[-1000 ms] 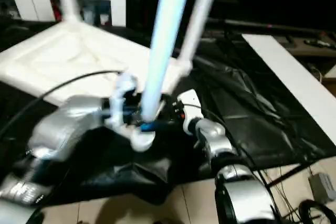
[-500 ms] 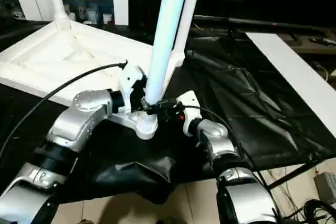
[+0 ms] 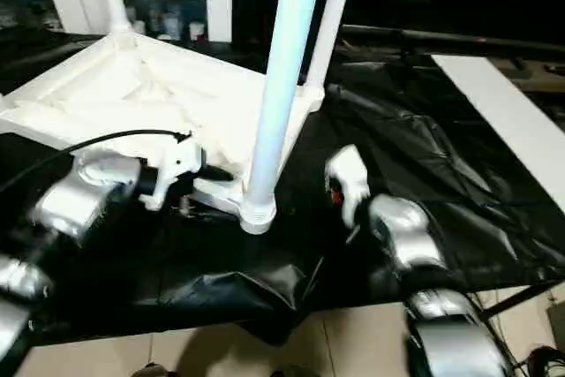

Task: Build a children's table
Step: Rotate table base

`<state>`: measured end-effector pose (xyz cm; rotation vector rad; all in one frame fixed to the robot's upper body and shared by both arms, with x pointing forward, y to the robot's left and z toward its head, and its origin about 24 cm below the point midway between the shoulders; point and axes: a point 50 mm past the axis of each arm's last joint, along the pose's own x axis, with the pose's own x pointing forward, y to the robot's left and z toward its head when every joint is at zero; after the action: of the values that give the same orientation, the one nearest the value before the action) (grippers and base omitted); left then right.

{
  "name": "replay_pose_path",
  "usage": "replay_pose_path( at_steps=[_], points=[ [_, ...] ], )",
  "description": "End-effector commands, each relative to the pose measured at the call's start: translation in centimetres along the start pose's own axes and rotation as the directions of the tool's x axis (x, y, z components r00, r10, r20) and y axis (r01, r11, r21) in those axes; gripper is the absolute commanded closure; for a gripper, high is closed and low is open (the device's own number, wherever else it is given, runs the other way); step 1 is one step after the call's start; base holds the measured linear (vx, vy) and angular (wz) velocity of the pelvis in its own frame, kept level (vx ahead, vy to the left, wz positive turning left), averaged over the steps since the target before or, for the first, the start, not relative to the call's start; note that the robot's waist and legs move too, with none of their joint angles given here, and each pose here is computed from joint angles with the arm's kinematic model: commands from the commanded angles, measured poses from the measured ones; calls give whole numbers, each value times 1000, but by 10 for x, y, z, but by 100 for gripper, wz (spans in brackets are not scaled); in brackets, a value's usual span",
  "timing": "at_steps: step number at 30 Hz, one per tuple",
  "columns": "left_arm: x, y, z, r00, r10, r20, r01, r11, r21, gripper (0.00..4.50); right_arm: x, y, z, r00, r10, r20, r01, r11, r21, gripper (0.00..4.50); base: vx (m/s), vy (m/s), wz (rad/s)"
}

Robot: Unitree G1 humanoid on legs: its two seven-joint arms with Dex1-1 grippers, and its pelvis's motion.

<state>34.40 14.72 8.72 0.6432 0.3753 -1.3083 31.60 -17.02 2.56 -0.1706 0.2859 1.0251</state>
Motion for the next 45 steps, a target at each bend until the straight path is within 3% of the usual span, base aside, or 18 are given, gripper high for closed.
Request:
replay_pose_path(
  at_steps=[1,4,7,14,31,35,38,45],
  points=[
    [2,5,3,999,22,-50,-17,996,89,49,-6,0,7,999,51,-9,-51,998,-26,51,0,0,0],
    [4,10,5,998,36,-44,-32,994,102,73,-10,5,10,994,109,-19,-109,993,-34,51,0,0,0],
    [4,13,3,994,23,-106,-8,990,143,92,-14,10,10,987,152,-46,-154,987,-52,51,0,0,0],
    [-3,16,-4,983,-57,-174,78,990,117,148,-22,15,11,982,176,-67,-180,983,-46,51,0,0,0],
    [3,18,-15,966,-34,-256,43,999,29,277,-25,25,14,974,207,-93,-211,977,-33,51,0,0,0],
    [3,17,-20,958,-47,-282,33,998,-52,309,-23,23,17,977,193,-89,-197,979,-45,51,0,0,0],
    [2,14,-28,948,-90,-305,12,969,-248,326,-22,18,17,984,151,-97,-157,986,-61,51,0,0,0],
    [9,6,-39,957,-54,-286,-64,920,-388,347,-17,15,17,989,108,-99,-115,991,-65,51,0,0,0]
  ],
)
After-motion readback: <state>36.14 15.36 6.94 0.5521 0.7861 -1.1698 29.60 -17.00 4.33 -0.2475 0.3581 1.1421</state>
